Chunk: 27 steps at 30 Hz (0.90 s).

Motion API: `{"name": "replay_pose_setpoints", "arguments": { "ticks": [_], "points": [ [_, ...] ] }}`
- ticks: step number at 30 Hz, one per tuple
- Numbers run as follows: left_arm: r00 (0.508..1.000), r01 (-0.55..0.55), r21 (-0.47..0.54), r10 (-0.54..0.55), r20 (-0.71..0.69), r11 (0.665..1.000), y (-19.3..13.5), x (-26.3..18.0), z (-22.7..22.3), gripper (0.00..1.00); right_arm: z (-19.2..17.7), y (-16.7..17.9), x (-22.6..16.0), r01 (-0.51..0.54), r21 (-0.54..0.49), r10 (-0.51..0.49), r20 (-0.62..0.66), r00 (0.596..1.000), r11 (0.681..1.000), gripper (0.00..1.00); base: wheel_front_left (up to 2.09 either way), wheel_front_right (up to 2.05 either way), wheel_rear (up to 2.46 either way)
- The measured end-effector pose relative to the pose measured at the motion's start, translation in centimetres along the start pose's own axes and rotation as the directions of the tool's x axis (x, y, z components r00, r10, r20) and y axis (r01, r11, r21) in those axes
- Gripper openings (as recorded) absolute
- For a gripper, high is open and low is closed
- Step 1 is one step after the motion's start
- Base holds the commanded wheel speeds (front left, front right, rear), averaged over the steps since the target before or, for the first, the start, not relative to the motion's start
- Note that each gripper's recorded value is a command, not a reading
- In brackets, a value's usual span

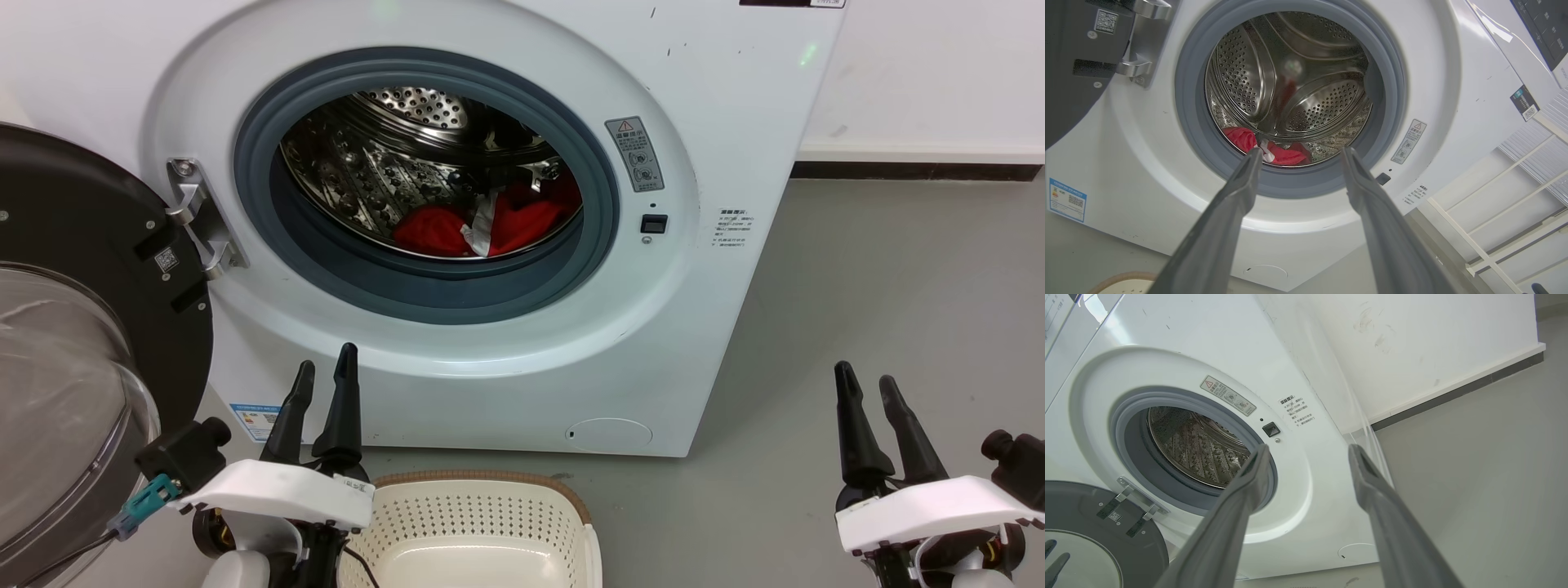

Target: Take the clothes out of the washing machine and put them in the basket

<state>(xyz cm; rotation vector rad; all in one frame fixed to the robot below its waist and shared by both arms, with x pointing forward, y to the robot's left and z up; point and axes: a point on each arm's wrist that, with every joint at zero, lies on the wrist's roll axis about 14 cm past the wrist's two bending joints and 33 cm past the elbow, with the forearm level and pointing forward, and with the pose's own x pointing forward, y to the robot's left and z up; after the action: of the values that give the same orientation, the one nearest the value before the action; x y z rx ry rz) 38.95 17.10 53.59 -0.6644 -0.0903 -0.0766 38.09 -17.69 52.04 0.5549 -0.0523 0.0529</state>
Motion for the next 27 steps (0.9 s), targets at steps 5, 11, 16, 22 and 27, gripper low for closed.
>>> {"name": "replay_pose_setpoints", "arguments": {
  "ticks": [5,11,16,22,27],
  "points": [
    [1.000,0.012,0.066,-0.013,0.008,0.998,-0.26,0.16,0.17,1.00,-0.05,0.16,0.02,-0.008,-0.057,0.008,-0.001,1.000,0.998,1.00,0.00,0.00,0.00],
    [1.000,0.023,0.139,-0.024,0.010,0.990,-0.46,0.21,0.14,1.00,-0.14,0.31,0.02,-0.018,-0.126,0.018,-0.004,1.000,0.992,1.00,0.00,0.00,0.00],
    [0.999,0.036,0.216,-0.039,0.009,0.976,-0.68,0.23,0.02,1.00,-0.24,0.52,0.05,-0.030,-0.199,0.029,-0.008,1.000,0.980,1.00,0.00,0.00,0.00],
    [0.999,0.046,0.279,-0.051,0.010,0.959,-0.87,0.30,0.02,1.00,-0.36,0.67,0.08,-0.041,-0.255,0.039,-0.012,0.999,0.966,1.00,0.00,0.00,0.00],
    [0.998,0.054,0.347,-0.061,0.009,0.936,-0.93,0.34,-0.03,1.00,-0.67,0.69,-0.06,-0.050,-0.317,0.045,-0.023,0.999,0.947,1.00,0.00,0.00,0.00]
  ]
}}
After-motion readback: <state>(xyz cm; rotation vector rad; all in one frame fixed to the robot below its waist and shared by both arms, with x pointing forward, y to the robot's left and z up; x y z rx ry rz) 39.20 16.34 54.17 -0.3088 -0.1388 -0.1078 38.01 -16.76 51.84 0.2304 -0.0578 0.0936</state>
